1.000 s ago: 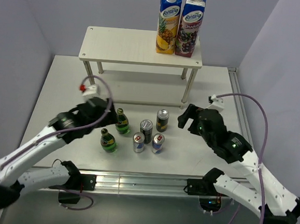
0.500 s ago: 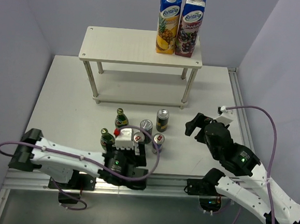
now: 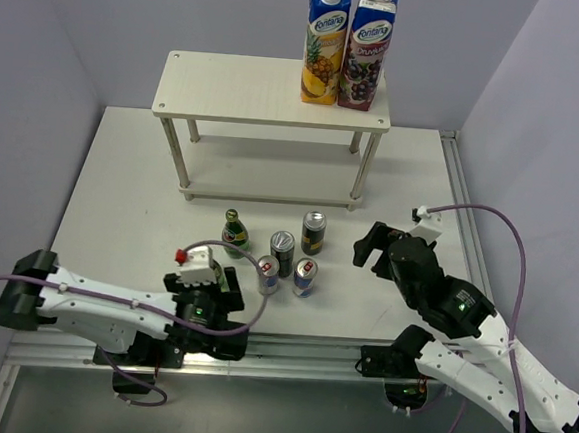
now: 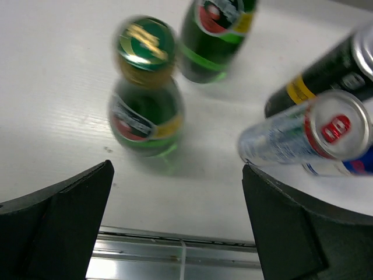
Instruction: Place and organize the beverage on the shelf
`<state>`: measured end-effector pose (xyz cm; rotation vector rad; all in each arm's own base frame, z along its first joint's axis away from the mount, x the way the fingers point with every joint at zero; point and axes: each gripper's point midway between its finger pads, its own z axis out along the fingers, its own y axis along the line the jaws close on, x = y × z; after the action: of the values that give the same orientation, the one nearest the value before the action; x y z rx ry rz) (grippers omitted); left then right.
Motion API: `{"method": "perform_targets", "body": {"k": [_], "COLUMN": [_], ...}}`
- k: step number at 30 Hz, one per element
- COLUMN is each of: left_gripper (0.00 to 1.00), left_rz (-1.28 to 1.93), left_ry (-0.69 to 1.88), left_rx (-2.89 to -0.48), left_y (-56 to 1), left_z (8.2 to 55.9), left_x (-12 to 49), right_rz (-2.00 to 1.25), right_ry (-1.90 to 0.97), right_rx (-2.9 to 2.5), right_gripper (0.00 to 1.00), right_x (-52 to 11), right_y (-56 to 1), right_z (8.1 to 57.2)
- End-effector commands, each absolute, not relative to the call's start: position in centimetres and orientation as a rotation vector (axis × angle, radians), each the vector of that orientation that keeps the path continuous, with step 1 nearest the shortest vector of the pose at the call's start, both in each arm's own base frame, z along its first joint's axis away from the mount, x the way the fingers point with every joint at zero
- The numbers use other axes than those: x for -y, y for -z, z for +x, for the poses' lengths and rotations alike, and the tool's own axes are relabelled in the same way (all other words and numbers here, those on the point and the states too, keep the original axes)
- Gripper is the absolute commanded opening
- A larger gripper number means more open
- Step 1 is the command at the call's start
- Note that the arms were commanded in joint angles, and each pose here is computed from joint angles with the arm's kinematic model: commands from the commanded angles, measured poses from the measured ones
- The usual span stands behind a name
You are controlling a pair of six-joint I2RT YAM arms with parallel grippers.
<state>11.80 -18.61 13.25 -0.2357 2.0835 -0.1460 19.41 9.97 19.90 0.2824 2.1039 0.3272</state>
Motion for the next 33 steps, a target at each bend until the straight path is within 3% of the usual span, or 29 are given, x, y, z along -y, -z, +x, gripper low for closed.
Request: {"method": "perform_targets", "body": {"k": [1, 11, 33], "left_gripper": [0.99, 0.99, 0.99], "left_rz": [-0.536, -0.541, -0.464], "left_ry": [0.262, 0.116, 0.093], "left_rx": [-2.041, -2.004, -1.9], "left_y": [-13.9, -10.6, -5.8], "left_z": [12.9, 13.4, 18.3], "left_x": [16.2, 14.3, 16.0], "right_rz": [0.276, 0.269, 0.26], "right_ry": [-0.329, -0.329, -0.319], "right_rx": [-2.089, -2.14, -2.15], "right_gripper": [1.0, 1.0, 1.0], "right_x": [-10.4, -11.6, -12.0], "right_y": [-20.2, -18.3, -17.7], "right_z": [19.9, 20.3, 20.6]}}
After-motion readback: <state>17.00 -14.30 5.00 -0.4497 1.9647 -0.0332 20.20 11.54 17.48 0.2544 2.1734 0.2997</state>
